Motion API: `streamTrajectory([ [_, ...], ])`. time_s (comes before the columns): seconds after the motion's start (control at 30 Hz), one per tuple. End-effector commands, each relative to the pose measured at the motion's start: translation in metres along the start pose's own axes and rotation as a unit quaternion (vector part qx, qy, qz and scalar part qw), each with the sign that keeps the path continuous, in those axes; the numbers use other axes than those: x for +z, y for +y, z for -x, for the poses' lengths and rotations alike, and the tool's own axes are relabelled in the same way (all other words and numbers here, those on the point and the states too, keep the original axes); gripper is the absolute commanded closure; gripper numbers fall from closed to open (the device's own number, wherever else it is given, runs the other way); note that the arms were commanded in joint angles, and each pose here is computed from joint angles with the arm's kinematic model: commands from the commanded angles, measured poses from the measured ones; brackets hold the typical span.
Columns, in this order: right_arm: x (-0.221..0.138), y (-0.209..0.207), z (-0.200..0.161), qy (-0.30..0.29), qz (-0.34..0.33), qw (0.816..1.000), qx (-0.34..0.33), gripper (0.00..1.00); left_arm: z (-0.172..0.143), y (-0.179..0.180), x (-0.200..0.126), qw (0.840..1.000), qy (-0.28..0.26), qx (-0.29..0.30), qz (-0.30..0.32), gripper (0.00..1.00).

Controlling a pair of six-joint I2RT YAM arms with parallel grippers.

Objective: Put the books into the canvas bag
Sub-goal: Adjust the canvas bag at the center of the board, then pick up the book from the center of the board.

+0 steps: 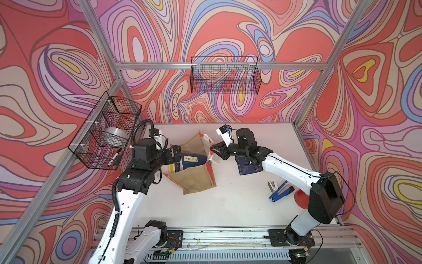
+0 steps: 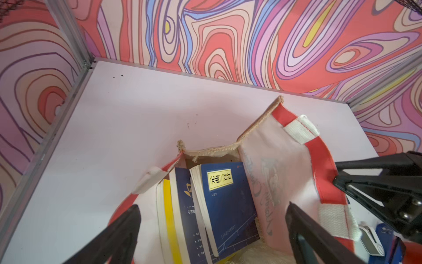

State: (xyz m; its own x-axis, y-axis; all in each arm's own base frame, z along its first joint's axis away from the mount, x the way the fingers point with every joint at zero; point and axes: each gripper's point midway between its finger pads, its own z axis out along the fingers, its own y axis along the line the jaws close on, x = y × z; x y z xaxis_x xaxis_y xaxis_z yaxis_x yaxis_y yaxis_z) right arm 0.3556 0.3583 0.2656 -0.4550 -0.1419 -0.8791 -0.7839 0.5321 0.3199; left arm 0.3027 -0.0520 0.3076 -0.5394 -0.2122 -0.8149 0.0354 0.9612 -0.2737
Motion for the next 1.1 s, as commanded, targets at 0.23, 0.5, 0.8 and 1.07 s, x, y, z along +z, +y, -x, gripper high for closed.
streamTrajectory([
  [0.23, -0.008, -0.004, 0.019, -0.012, -0.032, 0.999, 0.01, 0.46, 0.009, -0.041, -0.015, 0.994, 0.015, 0.021, -0.108, 0.0],
  [0.5, -0.036, -0.097, -0.01, 0.023, -0.157, 0.976, 0.151, 0.37, 0.012, -0.108, -0.029, 0.967, 0.033, 0.037, -0.249, 0.0],
  [0.8, -0.115, -0.212, -0.1, 0.06, -0.271, 0.913, 0.298, 0.14, -0.042, -0.234, 0.013, 0.924, 0.109, 0.071, -0.361, 0.0],
  [1.07, -0.141, -0.246, -0.161, 0.079, -0.279, 0.885, 0.363, 0.1, -0.103, -0.294, 0.105, 0.905, 0.181, 0.042, -0.382, 0.0],
])
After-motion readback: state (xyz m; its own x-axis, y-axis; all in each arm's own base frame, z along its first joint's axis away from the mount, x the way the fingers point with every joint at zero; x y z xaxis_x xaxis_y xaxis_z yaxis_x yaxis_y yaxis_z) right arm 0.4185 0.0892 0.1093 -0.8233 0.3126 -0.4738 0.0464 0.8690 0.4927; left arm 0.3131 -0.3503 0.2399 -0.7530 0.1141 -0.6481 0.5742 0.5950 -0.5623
